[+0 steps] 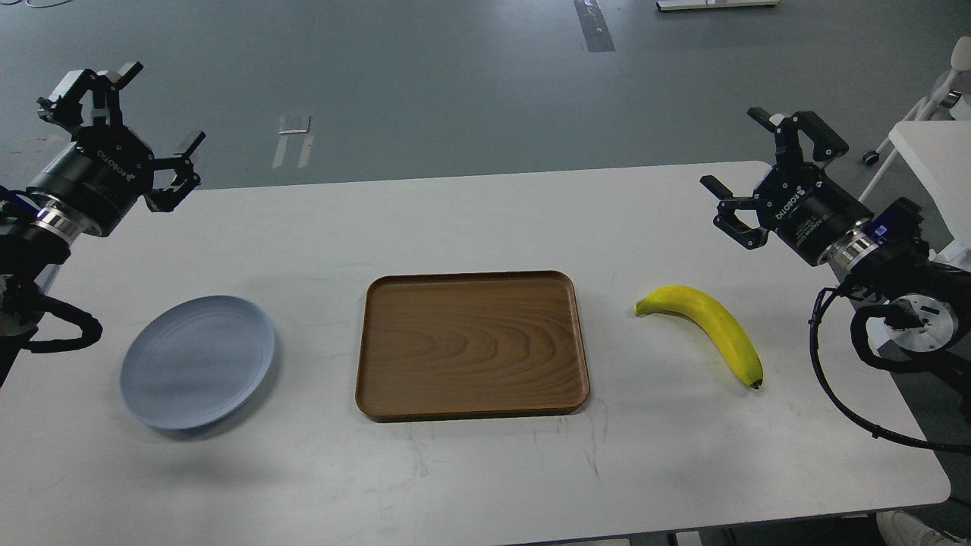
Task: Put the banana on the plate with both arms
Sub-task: 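Lower the left gripper to the edge of the light blue plate and grasp it, then lift the plate with the left gripper and carry it onto the wooden tray, then release the plate and raise the left gripper back to rest, then move the right gripper down to the yellow banana and grasp it, then lift the banana with the right gripper and lower it onto the plate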
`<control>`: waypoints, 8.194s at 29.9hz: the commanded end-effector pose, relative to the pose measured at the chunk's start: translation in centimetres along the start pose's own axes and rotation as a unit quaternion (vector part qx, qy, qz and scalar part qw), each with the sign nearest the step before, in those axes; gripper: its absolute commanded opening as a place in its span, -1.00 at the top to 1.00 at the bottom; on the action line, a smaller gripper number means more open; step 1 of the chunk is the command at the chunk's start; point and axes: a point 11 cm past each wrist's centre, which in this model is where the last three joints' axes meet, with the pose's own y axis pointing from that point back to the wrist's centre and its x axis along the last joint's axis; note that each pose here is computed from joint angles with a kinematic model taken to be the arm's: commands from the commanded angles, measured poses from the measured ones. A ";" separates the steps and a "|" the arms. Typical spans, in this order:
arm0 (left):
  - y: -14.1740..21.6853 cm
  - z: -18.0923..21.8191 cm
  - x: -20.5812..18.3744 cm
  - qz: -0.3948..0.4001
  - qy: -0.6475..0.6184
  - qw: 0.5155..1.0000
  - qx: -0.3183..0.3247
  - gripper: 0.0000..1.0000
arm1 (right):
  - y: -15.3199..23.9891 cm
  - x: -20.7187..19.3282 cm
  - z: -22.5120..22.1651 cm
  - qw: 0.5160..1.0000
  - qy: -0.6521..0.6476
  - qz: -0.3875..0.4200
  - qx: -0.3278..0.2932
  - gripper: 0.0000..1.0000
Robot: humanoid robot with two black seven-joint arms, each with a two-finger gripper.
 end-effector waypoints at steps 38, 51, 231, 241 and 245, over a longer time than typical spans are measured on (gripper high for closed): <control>5.2 2.9 -3.4 -0.276 -0.585 0.725 0.235 -0.98 | 0.5 0.1 1.2 1.000 0.020 -0.006 -0.023 -1.00; 12.2 -4.0 6.0 -0.267 -0.674 0.569 0.387 -0.98 | 0.5 0.0 1.3 0.999 0.020 -0.007 -0.025 -1.00; 4.9 -3.1 6.9 0.093 -0.087 0.990 0.060 -0.97 | 2.9 3.2 8.3 0.525 0.662 -0.327 -0.422 0.90; 4.5 -2.7 6.5 0.085 -0.086 0.991 0.056 -0.97 | 0.8 2.2 3.4 0.524 0.692 -0.309 -0.389 1.00; 4.3 -2.6 6.4 0.083 -0.086 0.991 0.054 -0.97 | -2.3 -0.5 -0.1 0.517 0.720 -0.308 -0.345 1.00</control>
